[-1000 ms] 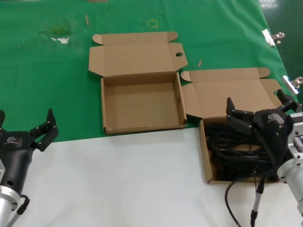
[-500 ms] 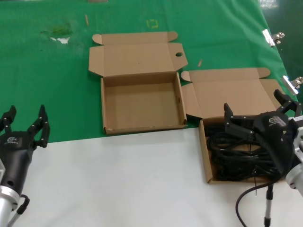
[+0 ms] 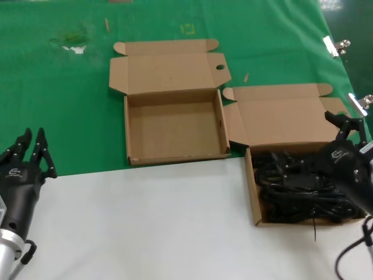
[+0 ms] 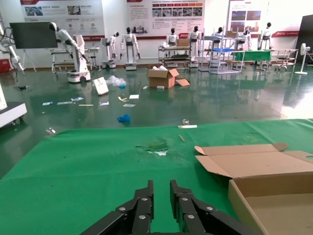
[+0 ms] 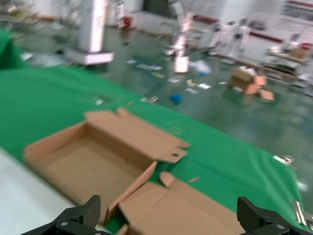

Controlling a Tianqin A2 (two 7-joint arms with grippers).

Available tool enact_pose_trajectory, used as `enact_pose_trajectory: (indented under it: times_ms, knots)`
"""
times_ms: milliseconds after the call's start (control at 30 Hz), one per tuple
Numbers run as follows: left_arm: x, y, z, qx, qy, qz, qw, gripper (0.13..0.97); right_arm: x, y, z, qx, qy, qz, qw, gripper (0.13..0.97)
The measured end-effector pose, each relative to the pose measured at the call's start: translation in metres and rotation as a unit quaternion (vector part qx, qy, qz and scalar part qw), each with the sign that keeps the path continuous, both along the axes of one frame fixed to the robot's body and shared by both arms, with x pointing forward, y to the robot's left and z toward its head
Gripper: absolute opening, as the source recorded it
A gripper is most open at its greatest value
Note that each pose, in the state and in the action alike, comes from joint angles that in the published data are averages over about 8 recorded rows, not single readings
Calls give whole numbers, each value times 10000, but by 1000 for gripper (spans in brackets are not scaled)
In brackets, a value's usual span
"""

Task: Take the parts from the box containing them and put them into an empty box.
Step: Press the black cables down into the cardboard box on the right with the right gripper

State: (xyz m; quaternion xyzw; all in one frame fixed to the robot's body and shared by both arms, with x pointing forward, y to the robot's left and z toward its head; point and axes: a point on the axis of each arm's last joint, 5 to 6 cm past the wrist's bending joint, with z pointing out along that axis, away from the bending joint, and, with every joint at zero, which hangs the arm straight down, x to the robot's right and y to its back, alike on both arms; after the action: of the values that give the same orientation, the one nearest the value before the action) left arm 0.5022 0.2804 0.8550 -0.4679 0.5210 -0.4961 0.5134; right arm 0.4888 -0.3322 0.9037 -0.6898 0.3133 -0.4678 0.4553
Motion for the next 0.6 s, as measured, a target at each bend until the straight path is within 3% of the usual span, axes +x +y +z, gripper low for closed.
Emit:
enact_pose_trajectory:
  times_ms: [133, 300, 600]
  knots:
    - [0, 0, 0, 0, 0, 0, 10000, 256, 12, -147, 94, -509, 173, 318, 9980, 966]
    - [0, 0, 0, 0, 0, 0, 10000, 199, 49, -353, 222, -1243, 362, 691, 9892, 966]
    - [0, 0, 0, -1, 0, 0, 10000, 149, 160, -691, 378, -2652, 710, 1301, 9527, 966]
